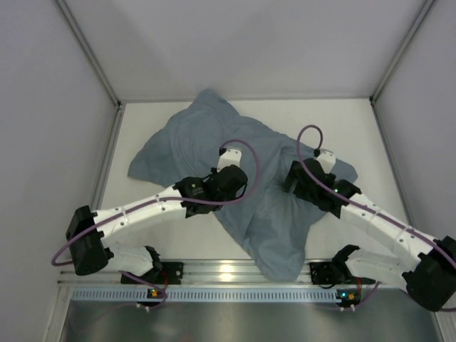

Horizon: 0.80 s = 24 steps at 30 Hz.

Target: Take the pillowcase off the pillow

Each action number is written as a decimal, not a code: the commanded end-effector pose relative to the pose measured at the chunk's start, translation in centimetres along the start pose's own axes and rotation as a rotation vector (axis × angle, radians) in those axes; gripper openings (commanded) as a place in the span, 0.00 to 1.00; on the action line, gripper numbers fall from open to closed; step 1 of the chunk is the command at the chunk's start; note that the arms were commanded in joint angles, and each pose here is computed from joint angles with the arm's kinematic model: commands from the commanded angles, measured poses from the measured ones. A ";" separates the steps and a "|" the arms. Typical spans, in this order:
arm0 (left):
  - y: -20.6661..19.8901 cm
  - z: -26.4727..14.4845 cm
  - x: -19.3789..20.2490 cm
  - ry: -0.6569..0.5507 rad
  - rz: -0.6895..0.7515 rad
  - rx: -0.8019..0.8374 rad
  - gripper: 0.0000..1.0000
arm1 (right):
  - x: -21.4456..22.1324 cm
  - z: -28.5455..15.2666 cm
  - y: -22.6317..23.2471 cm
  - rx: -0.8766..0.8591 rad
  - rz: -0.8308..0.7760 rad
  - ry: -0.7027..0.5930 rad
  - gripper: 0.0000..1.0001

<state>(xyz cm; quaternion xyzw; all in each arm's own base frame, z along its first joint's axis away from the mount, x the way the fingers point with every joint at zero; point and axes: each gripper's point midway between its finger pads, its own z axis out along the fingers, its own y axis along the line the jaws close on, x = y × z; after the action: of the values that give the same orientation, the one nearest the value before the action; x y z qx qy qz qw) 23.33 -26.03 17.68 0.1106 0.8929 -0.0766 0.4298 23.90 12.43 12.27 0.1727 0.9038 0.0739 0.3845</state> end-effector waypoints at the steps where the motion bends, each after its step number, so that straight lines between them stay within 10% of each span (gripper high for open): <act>1: -0.9 -0.5 -0.8 -0.006 -0.044 0.049 0.17 | -3.2 0.5 5.2 -0.152 -0.075 -0.022 0.93; 2: -1.3 -1.0 -1.2 -0.014 -0.052 0.073 0.39 | -3.2 0.7 5.3 -0.147 -0.083 -0.015 0.93; 3: -1.8 -1.4 -1.6 -0.025 -0.053 0.105 0.87 | -3.2 0.7 5.3 -0.148 -0.088 -0.019 0.93; 4: -2.9 -2.2 -2.0 -0.026 -0.048 0.175 0.99 | -3.1 0.7 5.0 -0.145 -0.088 -0.017 0.94; 18: -9.6 2.7 -5.5 -0.088 0.214 0.109 0.99 | -3.1 1.8 2.7 -0.146 -0.043 0.016 0.94; 24: -3.6 6.3 -6.9 -0.102 0.179 -0.161 0.99 | -2.8 1.2 2.5 -0.180 -0.026 0.006 0.94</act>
<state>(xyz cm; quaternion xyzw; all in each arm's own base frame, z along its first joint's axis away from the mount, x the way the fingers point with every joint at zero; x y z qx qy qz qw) 27.80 -35.22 17.39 0.2083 0.8682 -0.0328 0.4491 26.72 13.89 12.93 0.1240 0.9087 0.1353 0.3749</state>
